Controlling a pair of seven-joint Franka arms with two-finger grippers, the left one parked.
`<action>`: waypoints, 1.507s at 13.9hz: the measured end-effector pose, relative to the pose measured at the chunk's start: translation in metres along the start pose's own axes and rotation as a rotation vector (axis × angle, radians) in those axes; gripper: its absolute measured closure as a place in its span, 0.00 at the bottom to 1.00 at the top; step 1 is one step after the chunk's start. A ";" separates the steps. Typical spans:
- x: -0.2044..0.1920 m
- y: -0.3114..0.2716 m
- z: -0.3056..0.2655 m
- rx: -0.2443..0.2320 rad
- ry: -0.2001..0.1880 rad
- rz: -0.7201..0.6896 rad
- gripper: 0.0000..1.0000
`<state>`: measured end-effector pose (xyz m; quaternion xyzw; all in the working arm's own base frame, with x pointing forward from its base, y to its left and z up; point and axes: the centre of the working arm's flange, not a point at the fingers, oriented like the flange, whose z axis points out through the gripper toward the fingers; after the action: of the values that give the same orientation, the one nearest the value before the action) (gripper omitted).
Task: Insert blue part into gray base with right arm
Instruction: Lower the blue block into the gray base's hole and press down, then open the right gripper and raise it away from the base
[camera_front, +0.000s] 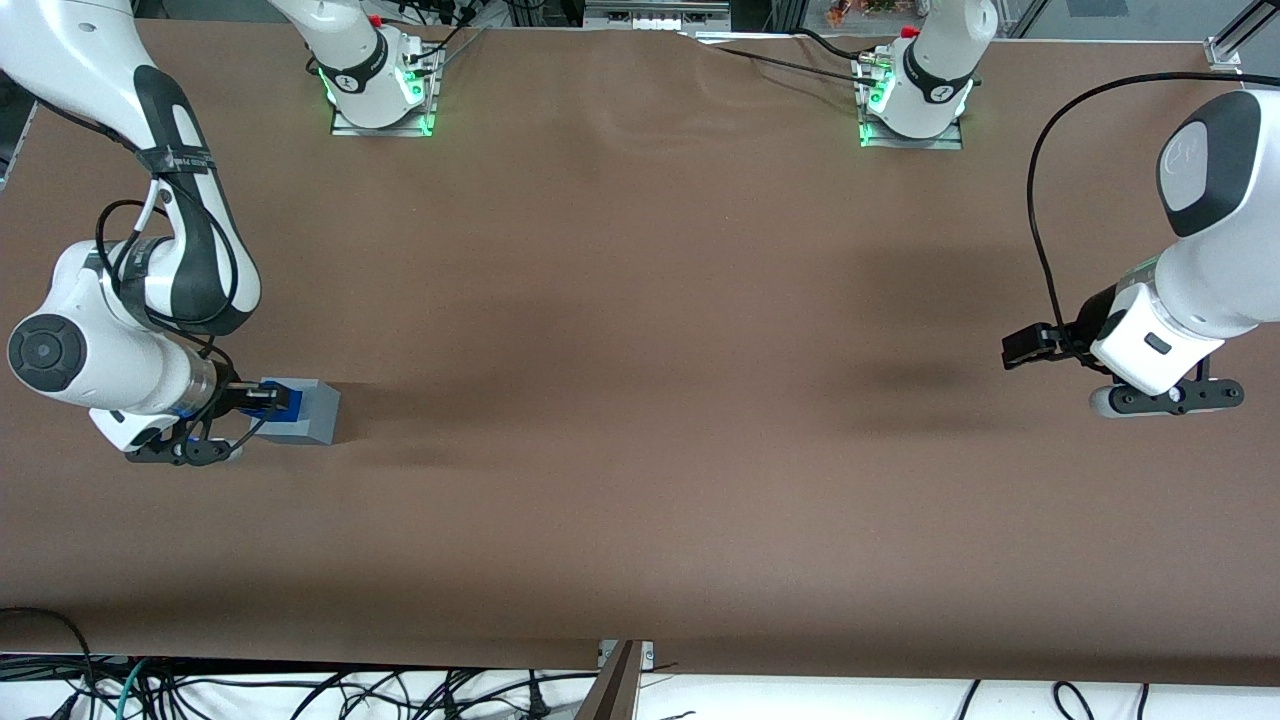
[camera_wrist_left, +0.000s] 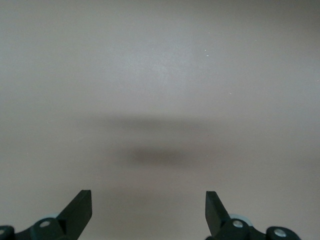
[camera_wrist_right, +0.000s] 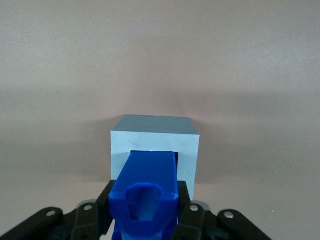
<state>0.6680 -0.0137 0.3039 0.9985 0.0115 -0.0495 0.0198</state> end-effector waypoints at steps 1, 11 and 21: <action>0.000 0.000 0.000 0.000 0.000 0.000 0.49; -0.002 0.000 0.011 0.001 -0.015 0.001 0.49; -0.009 0.002 -0.073 0.018 0.060 0.020 0.00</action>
<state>0.6660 -0.0132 0.3772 0.9997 0.0018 -0.0196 0.0107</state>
